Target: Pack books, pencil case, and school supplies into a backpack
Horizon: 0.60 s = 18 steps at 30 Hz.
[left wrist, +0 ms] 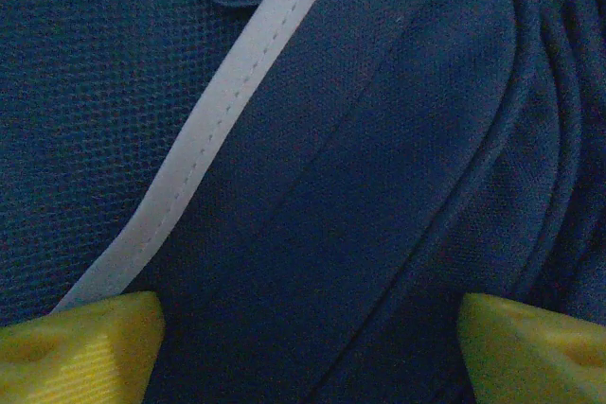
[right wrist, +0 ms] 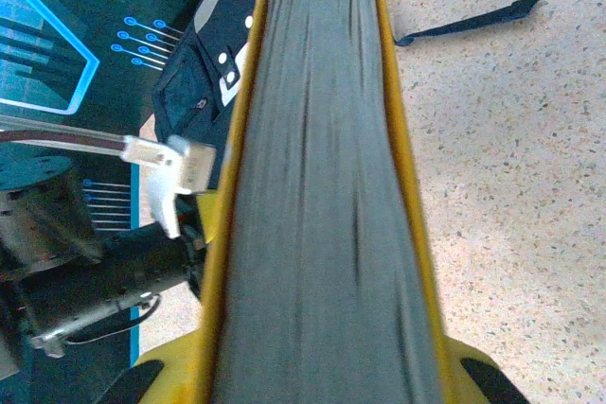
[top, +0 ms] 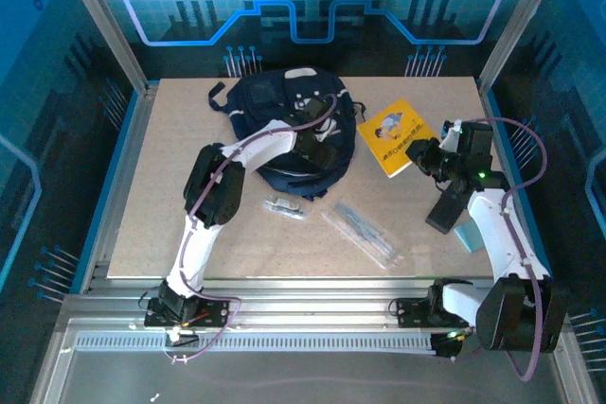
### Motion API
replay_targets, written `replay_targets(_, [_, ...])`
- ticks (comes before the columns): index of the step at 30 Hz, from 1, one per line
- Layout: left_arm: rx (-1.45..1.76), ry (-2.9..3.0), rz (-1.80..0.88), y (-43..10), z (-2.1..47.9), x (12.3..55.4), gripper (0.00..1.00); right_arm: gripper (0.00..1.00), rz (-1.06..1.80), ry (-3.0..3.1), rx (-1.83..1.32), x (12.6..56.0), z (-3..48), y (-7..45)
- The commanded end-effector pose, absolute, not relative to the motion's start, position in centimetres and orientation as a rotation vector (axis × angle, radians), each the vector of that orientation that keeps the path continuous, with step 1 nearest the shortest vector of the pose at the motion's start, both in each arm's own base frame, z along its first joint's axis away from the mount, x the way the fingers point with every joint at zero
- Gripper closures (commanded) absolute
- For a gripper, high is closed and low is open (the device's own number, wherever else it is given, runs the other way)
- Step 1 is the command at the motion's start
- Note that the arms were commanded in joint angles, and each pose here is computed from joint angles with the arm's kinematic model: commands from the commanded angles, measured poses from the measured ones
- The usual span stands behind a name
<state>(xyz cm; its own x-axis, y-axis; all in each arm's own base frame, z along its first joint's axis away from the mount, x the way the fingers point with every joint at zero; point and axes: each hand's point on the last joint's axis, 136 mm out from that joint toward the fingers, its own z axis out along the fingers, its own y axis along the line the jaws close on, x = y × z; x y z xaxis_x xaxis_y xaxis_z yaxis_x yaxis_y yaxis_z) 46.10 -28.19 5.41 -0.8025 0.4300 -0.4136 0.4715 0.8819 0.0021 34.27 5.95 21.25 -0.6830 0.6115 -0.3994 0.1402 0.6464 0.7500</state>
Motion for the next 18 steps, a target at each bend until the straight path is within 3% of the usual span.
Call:
replay_targets(1, [0.724, 2.712, -0.044, -26.9, 2.1, 45.6, 0.17, 1.0, 0.973, 2.105, 0.494, 35.0, 24.2, 6.3])
replay_targets(2, [0.717, 2.723, -0.043, -26.6, 1.7, 45.7, 0.26, 1.0, 0.975, 2.103, 0.491, 35.0, 24.3, 6.4])
replay_targets(4, [0.682, 2.745, -0.076, -26.4, 1.4, 46.0, 0.74, 1.0, 0.976, 2.102, 0.485, 35.0, 24.3, 6.5])
replay_targets(5, [0.663, 2.752, -0.102, -26.3, 1.4, 46.2, 0.87, 1.0, 0.974, 2.105, 0.489, 34.9, 24.3, 6.5])
replay_targets(7, [0.647, 2.749, -0.126, -26.1, 2.2, 46.6, 1.0, 1.0, 0.964, 2.104, 0.486, 34.8, 24.3, 6.4])
replay_targets(18, [0.39, 2.538, -0.46, -25.4, 16.2, 48.8, 1.0, 1.0, 0.923, 2.137, 0.553, 34.2, 22.2, 5.8])
